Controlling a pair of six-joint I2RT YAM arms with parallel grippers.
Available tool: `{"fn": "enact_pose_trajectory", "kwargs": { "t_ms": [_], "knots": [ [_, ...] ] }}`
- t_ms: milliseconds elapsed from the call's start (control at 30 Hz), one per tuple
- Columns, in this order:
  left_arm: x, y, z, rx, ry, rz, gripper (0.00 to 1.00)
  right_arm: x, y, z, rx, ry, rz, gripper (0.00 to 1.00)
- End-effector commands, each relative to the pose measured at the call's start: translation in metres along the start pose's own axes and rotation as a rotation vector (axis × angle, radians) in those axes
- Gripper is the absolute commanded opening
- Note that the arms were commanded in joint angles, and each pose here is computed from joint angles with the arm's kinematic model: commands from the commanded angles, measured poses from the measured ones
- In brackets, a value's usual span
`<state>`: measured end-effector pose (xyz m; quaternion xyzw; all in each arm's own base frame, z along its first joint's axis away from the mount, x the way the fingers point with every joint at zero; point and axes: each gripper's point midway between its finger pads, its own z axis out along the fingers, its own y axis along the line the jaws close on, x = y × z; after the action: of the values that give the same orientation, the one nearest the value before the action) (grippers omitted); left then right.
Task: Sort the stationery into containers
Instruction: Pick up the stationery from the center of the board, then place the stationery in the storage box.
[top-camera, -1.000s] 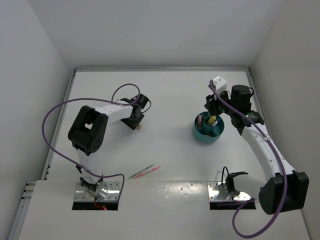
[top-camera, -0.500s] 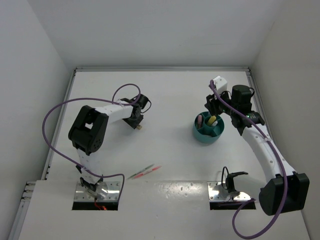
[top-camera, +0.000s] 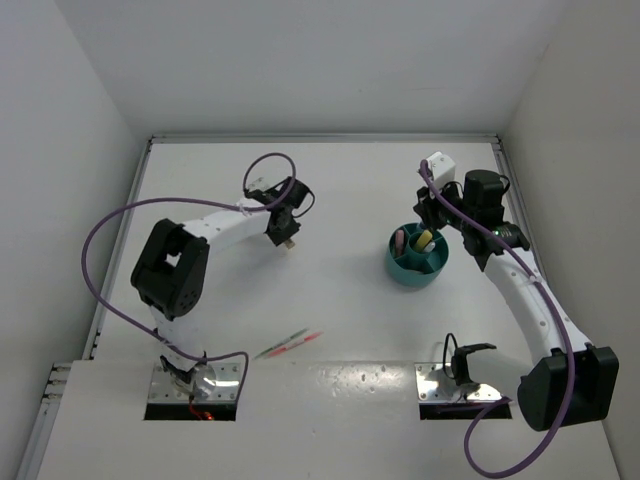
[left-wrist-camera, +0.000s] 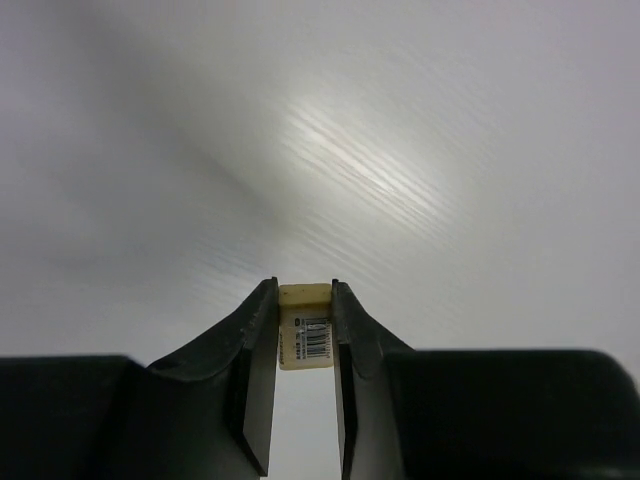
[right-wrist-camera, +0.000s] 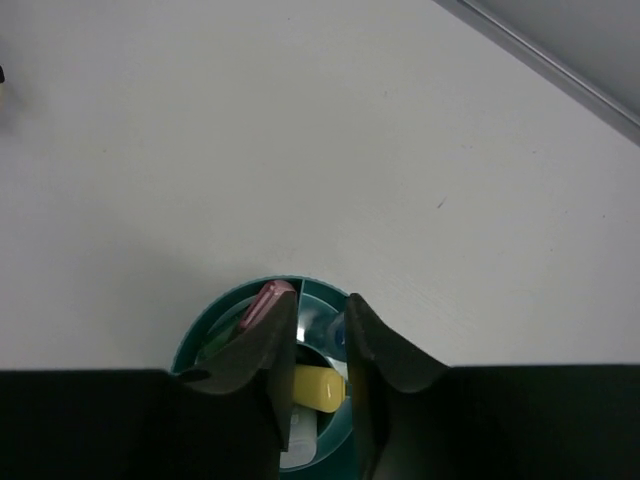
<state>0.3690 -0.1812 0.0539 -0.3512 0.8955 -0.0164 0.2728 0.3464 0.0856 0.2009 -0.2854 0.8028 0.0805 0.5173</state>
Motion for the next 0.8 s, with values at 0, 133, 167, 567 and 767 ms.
{"fn": "enact_pose_trajectory", "kwargs": {
  "t_ms": [0, 133, 167, 567, 767],
  "knots": [
    [-0.008, -0.07, -0.072, 0.313, -0.057, 0.176, 0.0, -0.018, -0.006, -0.003, 0.017, -0.056, -0.024, 0.24],
    [0.041, -0.116, -0.112, 0.535, -0.039, 0.33, 0.0, -0.018, -0.014, -0.003, 0.063, -0.053, -0.005, 0.54],
    [0.053, -0.12, -0.114, 0.556, -0.032, 0.371, 0.0, -0.021, -0.017, -0.003, 0.079, -0.061, -0.009, 0.56],
    [0.119, -0.187, -0.189, 0.8, -0.122, 0.397, 0.0, -0.035, -0.07, -0.033, 0.435, -0.159, 0.066, 0.07],
    [0.139, -0.192, -0.195, 0.79, -0.154, 0.243, 0.0, -0.032, -0.08, -0.04, 0.513, -0.175, 0.092, 0.07]
  ]
}}
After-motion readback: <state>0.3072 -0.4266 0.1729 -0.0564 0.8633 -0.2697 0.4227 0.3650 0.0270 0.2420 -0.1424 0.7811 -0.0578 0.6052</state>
